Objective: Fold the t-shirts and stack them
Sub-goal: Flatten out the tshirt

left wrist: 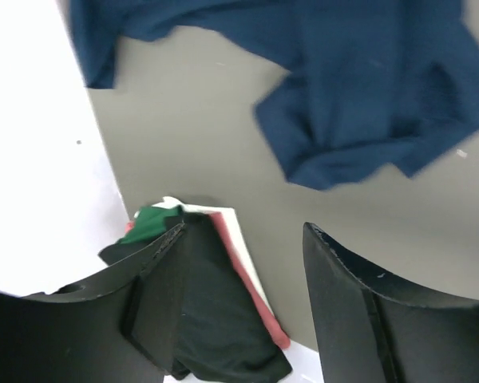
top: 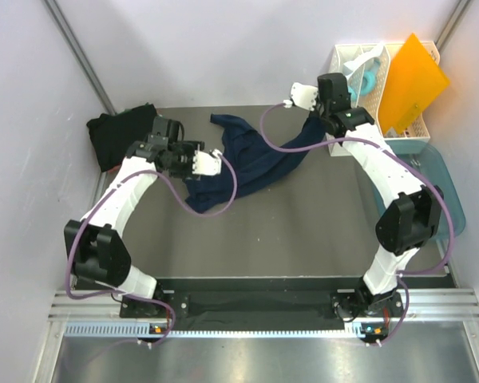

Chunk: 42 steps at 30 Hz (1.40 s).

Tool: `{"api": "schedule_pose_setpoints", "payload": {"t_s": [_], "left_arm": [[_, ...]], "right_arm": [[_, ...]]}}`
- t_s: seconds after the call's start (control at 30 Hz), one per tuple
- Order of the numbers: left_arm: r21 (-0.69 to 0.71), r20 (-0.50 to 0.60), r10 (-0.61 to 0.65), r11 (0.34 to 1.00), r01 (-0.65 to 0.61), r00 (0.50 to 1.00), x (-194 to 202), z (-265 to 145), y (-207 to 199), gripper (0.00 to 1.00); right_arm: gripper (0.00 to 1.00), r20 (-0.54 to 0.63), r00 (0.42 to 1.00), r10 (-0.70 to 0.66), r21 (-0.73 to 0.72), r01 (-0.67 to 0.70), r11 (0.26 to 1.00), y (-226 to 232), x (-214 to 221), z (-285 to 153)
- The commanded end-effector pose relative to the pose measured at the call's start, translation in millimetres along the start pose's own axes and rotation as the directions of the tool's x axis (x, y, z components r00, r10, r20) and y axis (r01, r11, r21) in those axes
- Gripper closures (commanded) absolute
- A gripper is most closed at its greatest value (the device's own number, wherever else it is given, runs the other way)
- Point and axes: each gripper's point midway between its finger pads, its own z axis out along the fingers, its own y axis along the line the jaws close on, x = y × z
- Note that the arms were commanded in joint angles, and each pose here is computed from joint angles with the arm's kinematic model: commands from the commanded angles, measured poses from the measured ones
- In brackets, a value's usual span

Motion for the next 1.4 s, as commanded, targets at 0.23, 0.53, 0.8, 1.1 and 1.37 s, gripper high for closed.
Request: {"api": "schedule_pose_setpoints", "payload": {"t_s": [0.23,0.53,0.8,1.1,1.37], "left_arm": [[0.162,0.156,-0.044,0.987,0.018,0.987,-25.2,33.7,-40.4,0.42],[0.245,0.125,-0.058,0.969,0.026,0.990,-11.5,66.8,-63.9,0.44],[0.183,0.098,-0.083,0.981,0.064,0.992,-1.3,100.4,-41.6,0.50],[0.167,0.070,-0.071,0.984,0.059,0.995,4.4,115.0,-39.4,0.84],[0.193,0.127,-0.085,0.979,0.059,0.988,-20.8,73.5,-6.5,1.00]], "right_arm": [[1.00,0.016,0.999,0.038,0.112,-0.040,0.993,-37.9,-9.8,-7.8],[1.00,0.019,0.999,0.040,0.113,-0.042,0.993,-39.2,-11.4,-4.9],[1.00,0.019,0.999,0.036,0.109,-0.038,0.993,-38.0,-13.2,-1.2],[1.00,0.020,0.999,0.034,0.104,-0.036,0.994,-35.8,-14.0,2.6],[1.00,0.013,1.000,0.025,0.102,-0.026,0.994,-34.2,-13.1,6.5]]}}
